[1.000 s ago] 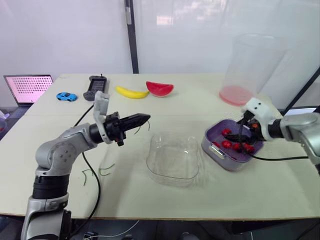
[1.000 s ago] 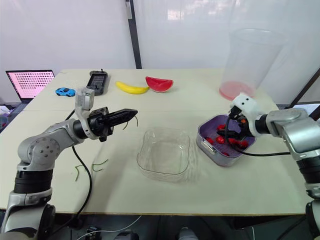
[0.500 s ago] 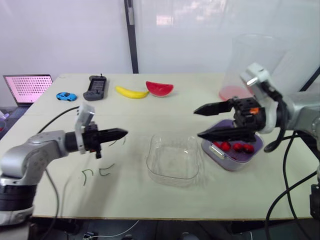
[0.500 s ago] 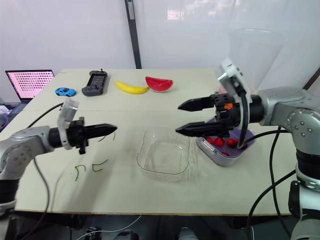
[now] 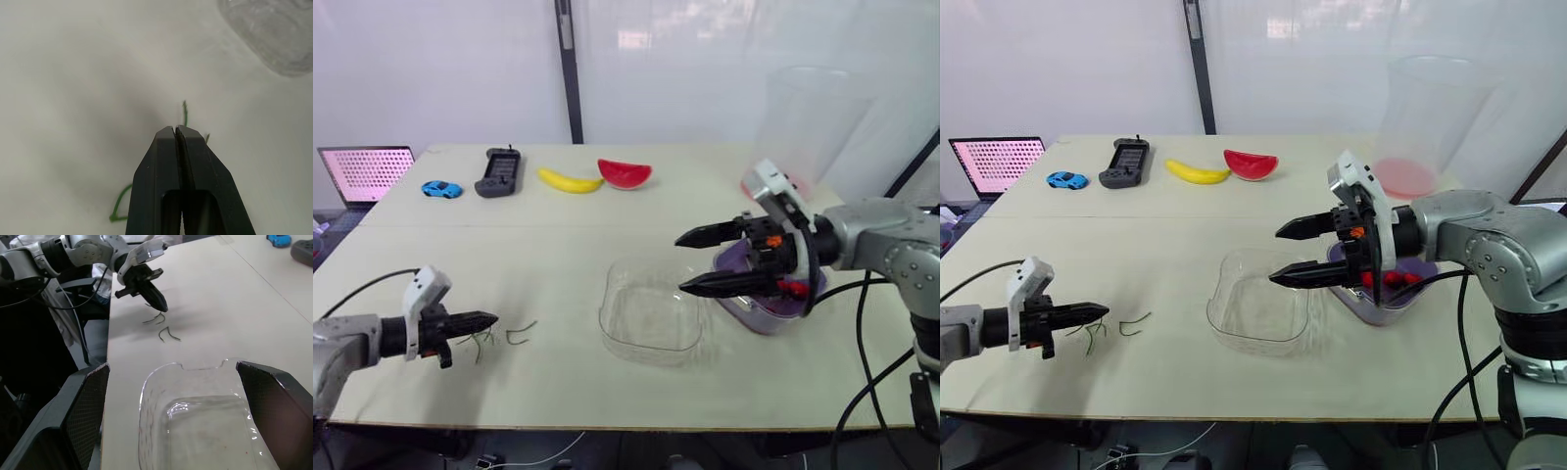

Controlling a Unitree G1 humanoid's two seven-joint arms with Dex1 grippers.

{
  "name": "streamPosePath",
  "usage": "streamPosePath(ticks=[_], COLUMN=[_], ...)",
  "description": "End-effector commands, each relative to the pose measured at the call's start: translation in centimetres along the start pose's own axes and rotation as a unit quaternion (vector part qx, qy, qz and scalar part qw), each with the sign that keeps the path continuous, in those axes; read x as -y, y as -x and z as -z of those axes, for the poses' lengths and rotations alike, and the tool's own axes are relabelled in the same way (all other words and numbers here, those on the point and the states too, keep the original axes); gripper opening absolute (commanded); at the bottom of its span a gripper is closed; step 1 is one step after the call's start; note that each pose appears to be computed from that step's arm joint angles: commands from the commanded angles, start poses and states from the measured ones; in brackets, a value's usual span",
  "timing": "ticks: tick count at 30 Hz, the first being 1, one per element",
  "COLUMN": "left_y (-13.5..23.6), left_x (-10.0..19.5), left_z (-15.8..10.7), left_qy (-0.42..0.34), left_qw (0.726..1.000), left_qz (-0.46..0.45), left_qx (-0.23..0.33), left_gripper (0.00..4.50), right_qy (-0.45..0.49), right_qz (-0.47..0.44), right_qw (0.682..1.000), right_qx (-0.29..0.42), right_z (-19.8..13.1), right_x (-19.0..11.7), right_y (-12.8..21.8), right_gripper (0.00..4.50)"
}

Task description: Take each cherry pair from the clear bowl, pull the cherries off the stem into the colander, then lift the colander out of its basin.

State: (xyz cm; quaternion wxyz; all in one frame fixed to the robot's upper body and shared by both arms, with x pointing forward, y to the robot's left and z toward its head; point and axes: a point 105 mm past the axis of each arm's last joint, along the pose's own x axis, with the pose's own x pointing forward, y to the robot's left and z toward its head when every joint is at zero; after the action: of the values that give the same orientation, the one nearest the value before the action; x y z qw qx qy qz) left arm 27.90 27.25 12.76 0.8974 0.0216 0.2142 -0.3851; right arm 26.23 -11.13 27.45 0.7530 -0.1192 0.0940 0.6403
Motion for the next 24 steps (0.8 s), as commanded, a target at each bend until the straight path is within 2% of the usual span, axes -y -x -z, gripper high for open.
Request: streamPosePath(ticks=[1, 2, 3, 6, 8, 12, 16, 20, 24], left_y=[0.7, 0.7, 0.6, 0.5, 0.6, 1.8, 2.6, 1.5, -0.2], left_x=[-0.3, -0.3, -0.3, -0.3, -0.7, -1.6, -1.2, 1.1, 5.4], left_z=[-0.6, -0.4, -0.4, -0.5, -1.0, -3.4, -6.3, -9.9, -10.8], left_qy=[-0.016, -0.016, -0.016, -0.016, -0.014, -0.017, -0.045, -0.117, -0.182], left_qw=[1.0, 1.0, 1.0, 1.0, 0.999, 0.995, 0.991, 0.983, 0.966], left_qz=[-0.013, -0.011, -0.011, -0.011, -0.017, -0.035, -0.019, 0.041, 0.155], left_qx=[0.014, 0.011, 0.011, 0.019, 0.034, 0.087, 0.127, 0.138, 0.098], left_gripper=[0.97, 1.53, 1.9, 3.6, 4.47, 4.47, 4.47, 4.47, 4.47], right_qy=[0.021, 0.02, 0.019, 0.022, 0.023, 0.022, 0.018, 0.008, -0.003], right_qz=[0.011, 0.01, 0.011, 0.022, 0.025, 0.022, 0.025, 0.042, 0.07], right_qw=[1.0, 1.0, 1.0, 0.999, 0.999, 0.999, 0.999, 0.999, 0.997], right_qx=[0.0, -0.003, -0.008, -0.016, -0.014, -0.013, -0.016, -0.029, -0.045], right_z=[-0.6, -0.5, -0.3, 0.0, -0.1, -0.2, -0.1, 0.3, 0.8], right_x=[-0.4, -0.5, -0.6, -0.4, -0.4, -0.6, -0.6, -0.6, -0.8], right_y=[0.5, 0.5, 0.4, 0.4, 0.5, 0.6, 0.8, 1.5, 2.5], right_gripper=[4.5, 4.5, 4.5, 4.5, 4.5, 4.5, 4.5, 4.5, 4.5])
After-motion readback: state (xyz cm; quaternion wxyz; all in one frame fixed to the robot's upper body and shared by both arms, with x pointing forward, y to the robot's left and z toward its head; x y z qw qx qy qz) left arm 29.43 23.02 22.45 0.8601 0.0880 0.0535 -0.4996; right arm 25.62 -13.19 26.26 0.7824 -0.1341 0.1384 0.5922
